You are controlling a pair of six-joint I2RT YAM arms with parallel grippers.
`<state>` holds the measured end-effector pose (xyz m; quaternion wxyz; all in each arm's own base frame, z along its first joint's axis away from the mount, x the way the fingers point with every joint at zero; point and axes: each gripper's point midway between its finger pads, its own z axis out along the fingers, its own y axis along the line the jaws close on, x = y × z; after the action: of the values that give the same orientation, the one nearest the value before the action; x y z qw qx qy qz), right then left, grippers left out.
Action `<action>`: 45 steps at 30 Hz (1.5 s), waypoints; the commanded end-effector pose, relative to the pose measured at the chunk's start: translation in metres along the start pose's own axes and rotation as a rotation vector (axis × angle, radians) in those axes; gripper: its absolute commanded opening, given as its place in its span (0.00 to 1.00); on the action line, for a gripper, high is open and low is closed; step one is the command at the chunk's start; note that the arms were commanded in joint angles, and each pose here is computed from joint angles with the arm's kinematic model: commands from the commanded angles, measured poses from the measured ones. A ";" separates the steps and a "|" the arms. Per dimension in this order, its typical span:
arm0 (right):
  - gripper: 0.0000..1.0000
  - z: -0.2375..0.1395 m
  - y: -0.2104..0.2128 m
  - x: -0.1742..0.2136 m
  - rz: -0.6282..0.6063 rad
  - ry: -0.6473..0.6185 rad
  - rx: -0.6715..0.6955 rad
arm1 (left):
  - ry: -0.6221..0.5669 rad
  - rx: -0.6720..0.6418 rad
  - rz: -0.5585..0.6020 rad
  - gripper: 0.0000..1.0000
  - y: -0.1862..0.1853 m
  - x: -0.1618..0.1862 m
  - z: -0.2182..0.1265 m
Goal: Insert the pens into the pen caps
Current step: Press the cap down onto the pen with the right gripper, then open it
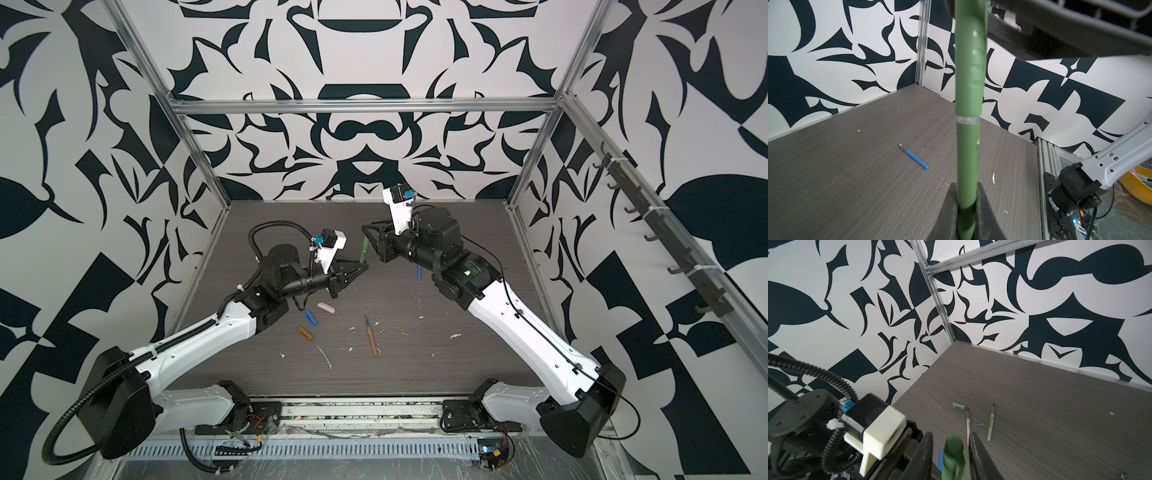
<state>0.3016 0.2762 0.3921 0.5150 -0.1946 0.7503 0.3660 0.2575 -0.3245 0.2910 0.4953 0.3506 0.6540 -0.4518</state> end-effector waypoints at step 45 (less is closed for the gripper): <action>0.00 0.005 -0.022 0.171 0.211 0.272 -0.117 | -0.390 -0.021 0.091 0.00 -0.002 -0.144 -0.009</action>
<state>0.3027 0.2534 0.3612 0.5774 -0.1337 0.6839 0.4255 0.2638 -0.3448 0.2808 0.4521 0.3450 0.6738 -0.4719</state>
